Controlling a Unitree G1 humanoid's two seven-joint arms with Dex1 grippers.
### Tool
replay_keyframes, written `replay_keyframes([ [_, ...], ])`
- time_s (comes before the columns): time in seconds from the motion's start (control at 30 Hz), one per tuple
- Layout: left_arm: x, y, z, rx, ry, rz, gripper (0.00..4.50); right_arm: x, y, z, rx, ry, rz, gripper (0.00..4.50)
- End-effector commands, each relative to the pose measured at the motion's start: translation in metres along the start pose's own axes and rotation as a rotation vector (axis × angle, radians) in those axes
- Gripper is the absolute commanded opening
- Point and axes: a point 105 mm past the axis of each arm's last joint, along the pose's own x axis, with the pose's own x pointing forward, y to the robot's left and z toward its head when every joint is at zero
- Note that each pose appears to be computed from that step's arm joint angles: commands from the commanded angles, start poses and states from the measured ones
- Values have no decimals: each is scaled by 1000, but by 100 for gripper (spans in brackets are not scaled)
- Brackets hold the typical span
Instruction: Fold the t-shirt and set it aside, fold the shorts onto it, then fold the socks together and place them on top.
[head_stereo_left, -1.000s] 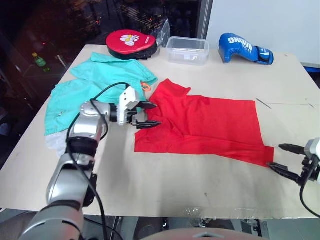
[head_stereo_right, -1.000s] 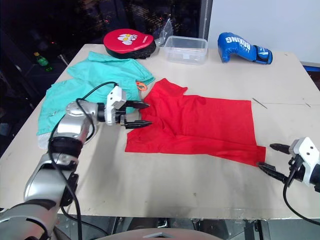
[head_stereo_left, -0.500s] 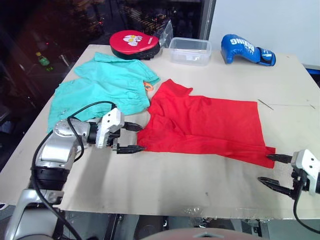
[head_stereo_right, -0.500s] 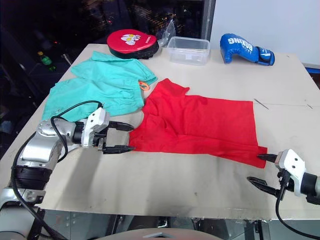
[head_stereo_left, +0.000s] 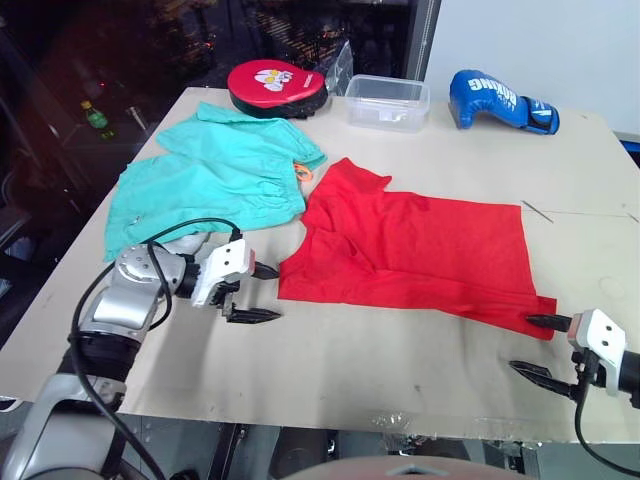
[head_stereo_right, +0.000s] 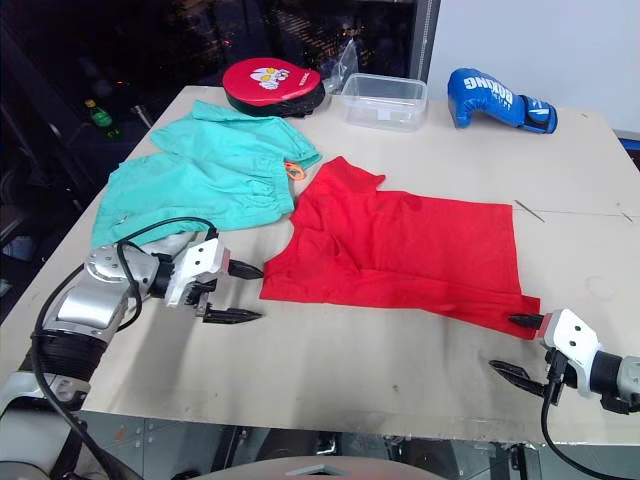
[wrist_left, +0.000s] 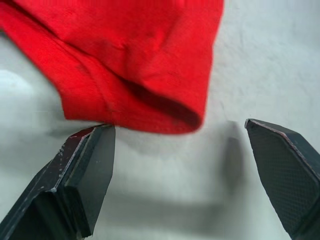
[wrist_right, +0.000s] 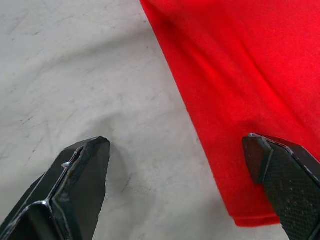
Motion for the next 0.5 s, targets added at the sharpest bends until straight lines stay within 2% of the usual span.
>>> replay_keyframes([
  [0.03, 1, 0, 11, -3, -33, -15, 444, 0, -1, 2, -20, -13, -15, 447],
  [0.1, 1, 1, 6, 11, -4, -16, 444, 0, -2, 1, -18, -12, -19, 447],
  [0.2, 0, 1, 5, 15, -1, -20, 314, 0, -3, 1, -17, -14, -25, 450],
  [0.27, 0, 1, 5, 23, 4, -23, 198, 1, -4, 0, -25, -11, -32, 450],
  [0.37, -1, 3, 3, 24, 13, -15, 80, 2, -5, -2, -45, 5, -32, 378],
  [0.4, -1, 2, 1, 23, 15, -15, 21, 3, -5, -3, -54, 11, -29, 318],
  [0.43, -2, 2, 0, 22, 17, -16, 0, 3, -5, -4, -59, 15, -28, 266],
  [0.5, -2, 1, -2, 21, 20, -18, 0, 4, -5, -5, -67, 21, -28, 198],
])
